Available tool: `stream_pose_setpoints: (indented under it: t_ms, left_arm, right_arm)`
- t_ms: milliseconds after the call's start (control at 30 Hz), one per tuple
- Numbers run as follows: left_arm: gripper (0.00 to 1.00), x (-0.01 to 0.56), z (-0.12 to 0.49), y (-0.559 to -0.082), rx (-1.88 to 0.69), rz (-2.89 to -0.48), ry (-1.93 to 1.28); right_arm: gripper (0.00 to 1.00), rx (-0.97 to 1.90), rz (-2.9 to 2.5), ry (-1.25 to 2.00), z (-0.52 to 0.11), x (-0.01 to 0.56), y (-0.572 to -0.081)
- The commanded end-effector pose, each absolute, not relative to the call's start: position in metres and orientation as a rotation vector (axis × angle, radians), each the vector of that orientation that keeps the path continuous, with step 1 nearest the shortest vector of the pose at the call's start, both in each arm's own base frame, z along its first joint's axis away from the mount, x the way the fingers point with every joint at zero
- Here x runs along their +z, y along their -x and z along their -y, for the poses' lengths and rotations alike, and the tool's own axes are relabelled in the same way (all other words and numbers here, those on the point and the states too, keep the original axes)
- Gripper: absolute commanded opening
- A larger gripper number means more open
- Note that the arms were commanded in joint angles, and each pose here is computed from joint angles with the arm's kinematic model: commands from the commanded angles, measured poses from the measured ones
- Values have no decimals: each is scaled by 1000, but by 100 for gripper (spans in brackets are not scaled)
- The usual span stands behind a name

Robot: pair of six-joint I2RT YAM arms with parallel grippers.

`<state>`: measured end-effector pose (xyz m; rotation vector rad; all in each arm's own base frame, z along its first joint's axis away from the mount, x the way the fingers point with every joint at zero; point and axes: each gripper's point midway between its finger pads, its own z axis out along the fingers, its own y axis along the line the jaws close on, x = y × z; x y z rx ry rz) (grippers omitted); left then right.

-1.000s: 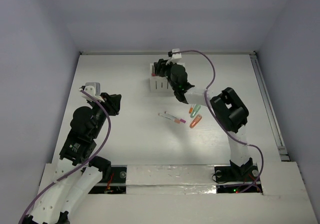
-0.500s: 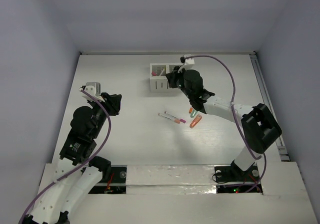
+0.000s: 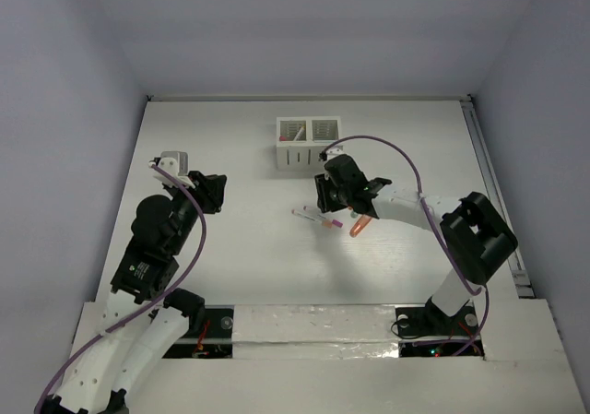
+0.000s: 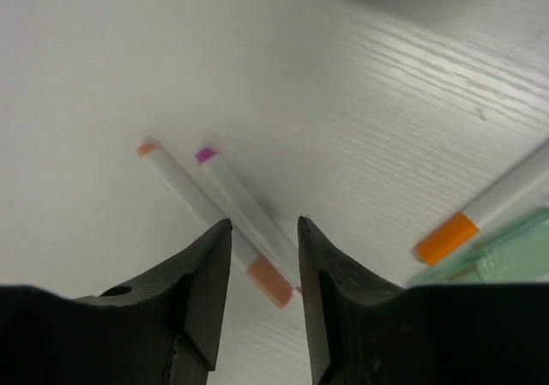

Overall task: Sort the stationery into containers
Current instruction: Pick up the pen from the center of the board.

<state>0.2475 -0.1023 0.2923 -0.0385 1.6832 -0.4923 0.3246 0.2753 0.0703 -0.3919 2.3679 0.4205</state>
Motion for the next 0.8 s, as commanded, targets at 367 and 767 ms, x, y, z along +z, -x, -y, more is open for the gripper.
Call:
stream_pose_setpoints:
  t_ms: [367, 767]
  left_arm:
    - [21, 315, 101, -248, -506, -1607, 39]
    - [21, 318, 103, -246, -518, -1597, 27]
  right_arm:
    - [39, -75, -2299, -9, -191, 78, -369]
    - [41, -90, -2360, -118, -163, 58, -403]
